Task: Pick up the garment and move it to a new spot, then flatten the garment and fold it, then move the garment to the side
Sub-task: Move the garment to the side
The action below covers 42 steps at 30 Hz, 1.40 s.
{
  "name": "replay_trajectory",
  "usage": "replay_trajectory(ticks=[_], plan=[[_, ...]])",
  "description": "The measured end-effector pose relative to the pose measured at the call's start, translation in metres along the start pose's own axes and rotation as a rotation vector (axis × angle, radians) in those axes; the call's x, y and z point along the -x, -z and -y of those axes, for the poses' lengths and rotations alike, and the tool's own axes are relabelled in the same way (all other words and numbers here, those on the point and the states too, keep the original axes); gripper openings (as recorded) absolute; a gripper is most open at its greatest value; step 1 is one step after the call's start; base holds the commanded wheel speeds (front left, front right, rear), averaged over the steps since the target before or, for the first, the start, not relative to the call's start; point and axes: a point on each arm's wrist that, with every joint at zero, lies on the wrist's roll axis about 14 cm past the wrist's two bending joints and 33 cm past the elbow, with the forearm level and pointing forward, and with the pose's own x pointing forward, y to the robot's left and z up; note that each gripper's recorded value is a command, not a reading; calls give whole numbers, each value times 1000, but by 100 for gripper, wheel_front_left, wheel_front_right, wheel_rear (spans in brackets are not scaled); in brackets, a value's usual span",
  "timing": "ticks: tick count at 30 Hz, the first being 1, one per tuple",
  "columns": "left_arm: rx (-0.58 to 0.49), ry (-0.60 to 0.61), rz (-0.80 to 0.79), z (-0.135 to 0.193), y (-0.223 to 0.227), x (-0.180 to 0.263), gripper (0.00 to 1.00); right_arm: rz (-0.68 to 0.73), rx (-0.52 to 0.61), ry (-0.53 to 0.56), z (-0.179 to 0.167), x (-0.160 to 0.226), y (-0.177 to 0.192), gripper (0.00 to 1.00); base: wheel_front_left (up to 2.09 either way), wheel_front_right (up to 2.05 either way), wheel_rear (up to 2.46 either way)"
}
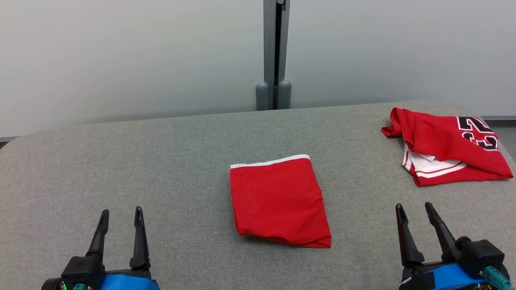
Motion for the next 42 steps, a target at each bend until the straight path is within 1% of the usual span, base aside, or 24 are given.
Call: replay_trajectory(ticks=[10, 14, 24, 27, 32, 37, 42], plan=[[2, -5, -5, -1, 2, 0, 100, -6, 1, -5, -1, -2, 2, 100, 0, 0, 0], [4, -12, -6, -3, 2, 2, 100, 8, 0, -21, -6, -11, -2, 100, 0, 0, 0], [5, -23, -5, -7, 2, -2, 100, 78, 28, -194, -57, -77, -33, 100, 0, 0, 0], [6, -32, -6, -11, 2, -6, 100, 32, 41, -227, -68, -95, -23, 100, 0, 0, 0], [10, -57, -15, -18, 5, -9, 100, -84, 63, -259, -79, -115, 9, 100, 0, 0, 0], [8, -76, -24, -25, 8, -12, 100, -220, 63, -267, -83, -120, 53, 100, 0, 0, 0], [10, -96, -41, -30, 14, -15, 100, -345, 51, -259, -83, -115, 95, 100, 0, 0, 0]])
